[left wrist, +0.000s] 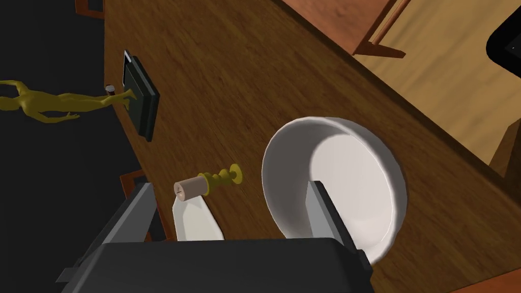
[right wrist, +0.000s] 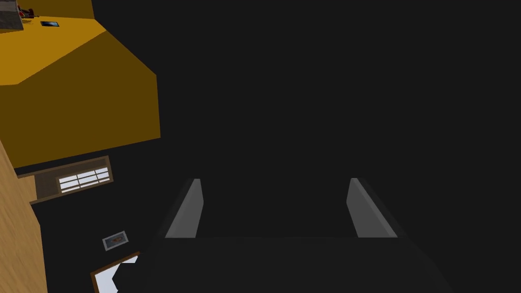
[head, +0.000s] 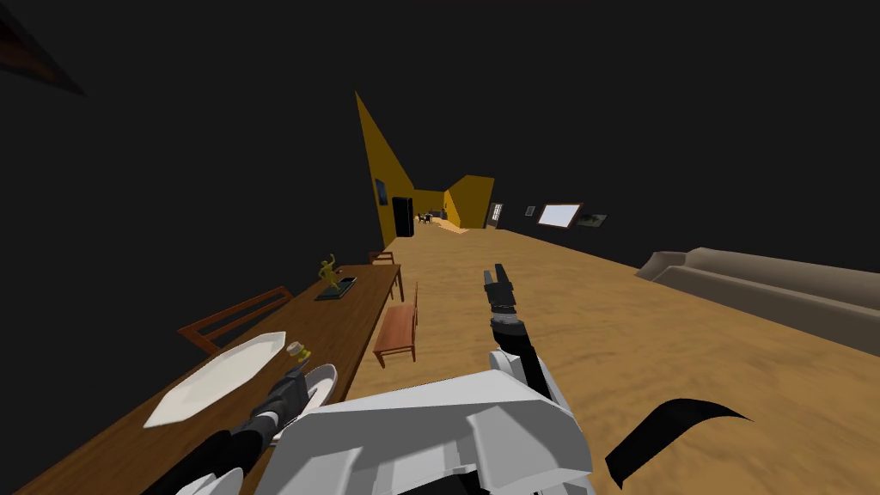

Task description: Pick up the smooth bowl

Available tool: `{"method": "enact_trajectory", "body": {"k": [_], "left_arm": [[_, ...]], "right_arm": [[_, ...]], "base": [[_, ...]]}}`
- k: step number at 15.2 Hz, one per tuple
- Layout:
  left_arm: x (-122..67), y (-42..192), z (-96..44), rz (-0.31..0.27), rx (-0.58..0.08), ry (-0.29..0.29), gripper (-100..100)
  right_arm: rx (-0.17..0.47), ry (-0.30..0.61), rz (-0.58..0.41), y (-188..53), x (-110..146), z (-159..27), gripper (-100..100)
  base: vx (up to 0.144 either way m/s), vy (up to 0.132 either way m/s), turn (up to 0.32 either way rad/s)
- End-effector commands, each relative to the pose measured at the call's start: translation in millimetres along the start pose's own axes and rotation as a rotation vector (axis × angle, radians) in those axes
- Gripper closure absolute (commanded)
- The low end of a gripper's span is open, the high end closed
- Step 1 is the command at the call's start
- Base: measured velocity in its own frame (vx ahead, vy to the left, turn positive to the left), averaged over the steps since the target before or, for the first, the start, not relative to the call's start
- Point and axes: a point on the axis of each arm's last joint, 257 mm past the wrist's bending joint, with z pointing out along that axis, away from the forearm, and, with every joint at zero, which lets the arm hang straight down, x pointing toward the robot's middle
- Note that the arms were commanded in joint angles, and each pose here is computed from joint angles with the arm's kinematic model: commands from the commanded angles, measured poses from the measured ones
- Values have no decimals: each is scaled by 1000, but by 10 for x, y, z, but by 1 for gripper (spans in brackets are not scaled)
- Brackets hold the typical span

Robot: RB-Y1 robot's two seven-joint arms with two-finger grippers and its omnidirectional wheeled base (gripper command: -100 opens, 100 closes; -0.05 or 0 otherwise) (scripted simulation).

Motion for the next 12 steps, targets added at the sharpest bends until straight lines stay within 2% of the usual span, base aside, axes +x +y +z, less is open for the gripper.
{"method": "enact_trajectory", "body": {"k": [1, 2, 4, 5, 6, 9, 11, 12], "left_arm": [[-82, 185, -17, -22, -56, -19, -100], [-179, 317, -46, -52, -92, -38, -100], [-187, 385, -53, -53, -119, -41, -100], [-278, 529, -91, -83, -159, -60, -100], [-282, 578, -100, -83, -178, -63, -100], [-440, 888, -203, -142, -269, -100, -100], [-442, 940, -218, -142, -290, -103, -100], [-507, 1074, -274, -171, -329, -120, -100]], "right_arm": [[0, 0, 0, 0, 0, 0, 0], [0, 0, 0, 0, 0, 0, 0], [0, 0, 0, 0, 0, 0, 0], [0, 0, 0, 0, 0, 0, 0], [0, 0, 0, 0, 0, 0, 0], [0, 0, 0, 0, 0, 0, 0], [0, 0, 0, 0, 0, 0, 0], [0, 0, 0, 0, 0, 0, 0]], "base": [[39, -4, -59], [43, -4, -69], [41, 2, -38], [37, 2, -42], [40, 4, -55], [58, 7, -63], [46, 5, -40], [34, 5, -50]]}}
